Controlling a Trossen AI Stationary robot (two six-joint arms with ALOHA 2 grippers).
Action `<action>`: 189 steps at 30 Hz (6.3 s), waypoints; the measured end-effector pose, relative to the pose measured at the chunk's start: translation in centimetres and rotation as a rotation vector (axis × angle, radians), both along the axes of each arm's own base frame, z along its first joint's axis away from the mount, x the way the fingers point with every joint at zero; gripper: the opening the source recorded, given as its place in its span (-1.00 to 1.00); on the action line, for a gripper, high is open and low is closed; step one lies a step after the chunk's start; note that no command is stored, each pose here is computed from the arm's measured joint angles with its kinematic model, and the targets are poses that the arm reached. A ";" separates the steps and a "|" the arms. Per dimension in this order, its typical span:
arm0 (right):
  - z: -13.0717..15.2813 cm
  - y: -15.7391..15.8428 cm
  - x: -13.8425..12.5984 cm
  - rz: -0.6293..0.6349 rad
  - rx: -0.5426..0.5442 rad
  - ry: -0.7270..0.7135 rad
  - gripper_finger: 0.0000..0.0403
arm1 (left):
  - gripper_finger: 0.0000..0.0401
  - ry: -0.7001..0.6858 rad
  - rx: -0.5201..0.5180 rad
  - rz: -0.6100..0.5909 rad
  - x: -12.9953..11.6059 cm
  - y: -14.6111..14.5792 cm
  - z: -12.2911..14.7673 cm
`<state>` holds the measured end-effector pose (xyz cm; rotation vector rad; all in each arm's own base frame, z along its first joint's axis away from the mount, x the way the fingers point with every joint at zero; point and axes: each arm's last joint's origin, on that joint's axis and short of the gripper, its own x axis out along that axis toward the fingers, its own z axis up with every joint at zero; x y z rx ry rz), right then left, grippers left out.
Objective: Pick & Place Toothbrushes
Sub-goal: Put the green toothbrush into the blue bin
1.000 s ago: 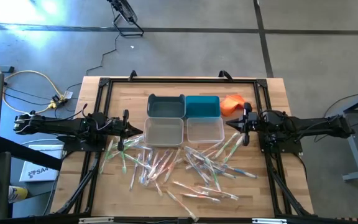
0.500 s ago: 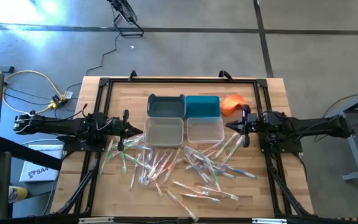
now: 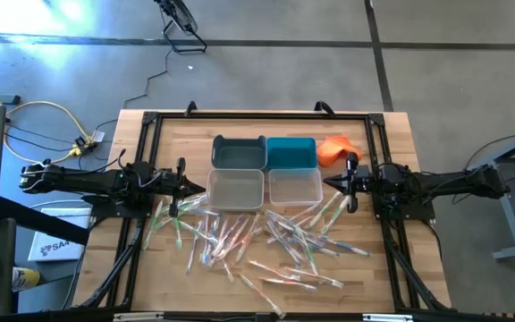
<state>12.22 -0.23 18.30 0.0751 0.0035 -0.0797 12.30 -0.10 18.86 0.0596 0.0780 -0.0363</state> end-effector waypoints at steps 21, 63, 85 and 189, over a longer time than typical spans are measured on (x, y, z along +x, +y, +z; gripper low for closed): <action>0.0 -0.1 0.0 -0.024 -0.001 0.005 -0.99 | -1.00 0.021 -0.043 0.005 0.0 0.0 -0.2; 0.0 -0.3 0.0 -0.095 -0.002 0.005 -0.99 | -1.00 0.027 -0.118 0.010 0.0 0.0 -0.2; 0.3 -0.7 -0.1 -0.243 -0.151 0.003 -0.99 | -1.00 0.025 -0.118 0.011 0.0 0.0 -0.2; -0.6 -0.8 -0.2 -0.261 -0.089 0.083 -0.99 | -1.00 -0.049 -0.163 0.539 -0.3 1.5 0.0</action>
